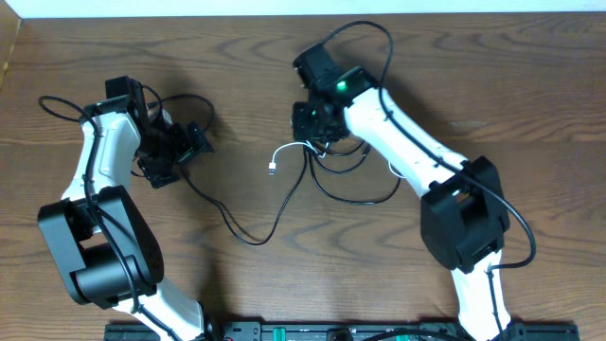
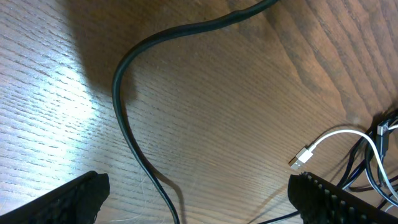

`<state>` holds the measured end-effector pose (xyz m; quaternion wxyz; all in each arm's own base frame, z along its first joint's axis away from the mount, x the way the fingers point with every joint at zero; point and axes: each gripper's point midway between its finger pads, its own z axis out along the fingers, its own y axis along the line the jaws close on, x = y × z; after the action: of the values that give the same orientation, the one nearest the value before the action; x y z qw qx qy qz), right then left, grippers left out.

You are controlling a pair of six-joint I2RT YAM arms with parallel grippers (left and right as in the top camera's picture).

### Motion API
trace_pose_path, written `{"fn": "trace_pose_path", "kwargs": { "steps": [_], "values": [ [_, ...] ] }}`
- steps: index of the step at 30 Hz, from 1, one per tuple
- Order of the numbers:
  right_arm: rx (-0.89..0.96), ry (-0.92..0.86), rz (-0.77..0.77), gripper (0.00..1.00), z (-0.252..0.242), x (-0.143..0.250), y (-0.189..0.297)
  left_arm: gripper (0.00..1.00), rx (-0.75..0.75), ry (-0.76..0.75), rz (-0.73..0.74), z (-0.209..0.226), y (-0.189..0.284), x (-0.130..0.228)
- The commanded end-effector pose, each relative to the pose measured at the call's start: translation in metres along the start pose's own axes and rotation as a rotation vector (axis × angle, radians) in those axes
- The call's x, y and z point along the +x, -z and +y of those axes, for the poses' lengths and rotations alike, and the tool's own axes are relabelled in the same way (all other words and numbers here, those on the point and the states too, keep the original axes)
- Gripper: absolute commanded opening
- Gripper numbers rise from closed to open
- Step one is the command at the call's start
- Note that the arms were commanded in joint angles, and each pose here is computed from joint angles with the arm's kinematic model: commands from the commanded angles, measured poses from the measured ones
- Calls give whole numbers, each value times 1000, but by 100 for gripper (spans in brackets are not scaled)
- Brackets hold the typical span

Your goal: Untangle cables

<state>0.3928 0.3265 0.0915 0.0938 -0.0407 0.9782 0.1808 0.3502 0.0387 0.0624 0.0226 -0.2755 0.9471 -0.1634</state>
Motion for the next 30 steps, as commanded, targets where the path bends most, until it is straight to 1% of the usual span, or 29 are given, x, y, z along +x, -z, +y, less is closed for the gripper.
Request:
{"fn": "trace_pose_path", "kwargs": {
  "steps": [1,3,5,6,8,9,10,11,12,13,14,17,18,23,24,26,27,28,30],
  "values": [
    [51,95,-79,38,5,-9,15,98,-12,17,7,4,-2,0],
    [60,86,-97,36,2,-13,16,98,-12,17,7,4,-2,0],
    [49,24,-124,35,-1,-23,21,98,-12,17,7,4,-2,0],
    [38,-20,-147,36,-3,-30,26,98,-12,17,7,4,-2,0],
    [-13,-68,-175,43,-1,-41,43,98,-12,17,7,4,-2,0],
    [-46,-69,-183,49,2,-44,51,98,-12,17,7,4,-2,0],
    [-76,-74,-197,59,5,-48,62,98,-12,17,7,4,-2,0],
    [-89,-79,-222,73,4,-53,75,98,-12,17,7,4,-2,0],
    [-89,-84,-245,98,2,-57,86,98,-12,17,6,4,-2,0],
    [-85,-92,-266,99,-2,-60,95,98,-12,17,7,4,-2,0],
    [-63,-107,-291,99,-11,-63,107,98,-12,17,7,4,-2,0],
    [-17,-161,-292,99,-30,-64,113,98,-12,17,7,4,-2,1],
    [9,-244,-249,99,-43,-57,106,98,-12,17,7,4,-2,0],
    [58,-391,-159,99,-58,-31,74,98,-12,17,7,4,-2,0],
    [62,-389,-147,91,-56,-26,67,98,-12,17,7,4,-2,0],
    [63,-372,-130,66,-52,-15,47,98,-12,17,7,4,-2,0],
    [61,-374,-127,56,-51,-11,39,98,-12,17,7,4,-2,0],
    [65,-383,-133,48,-53,-7,27,98,-12,17,6,4,-2,0],
    [86,-431,-154,44,-61,-5,19,98,-12,17,7,4,-2,0]
  ]
}}
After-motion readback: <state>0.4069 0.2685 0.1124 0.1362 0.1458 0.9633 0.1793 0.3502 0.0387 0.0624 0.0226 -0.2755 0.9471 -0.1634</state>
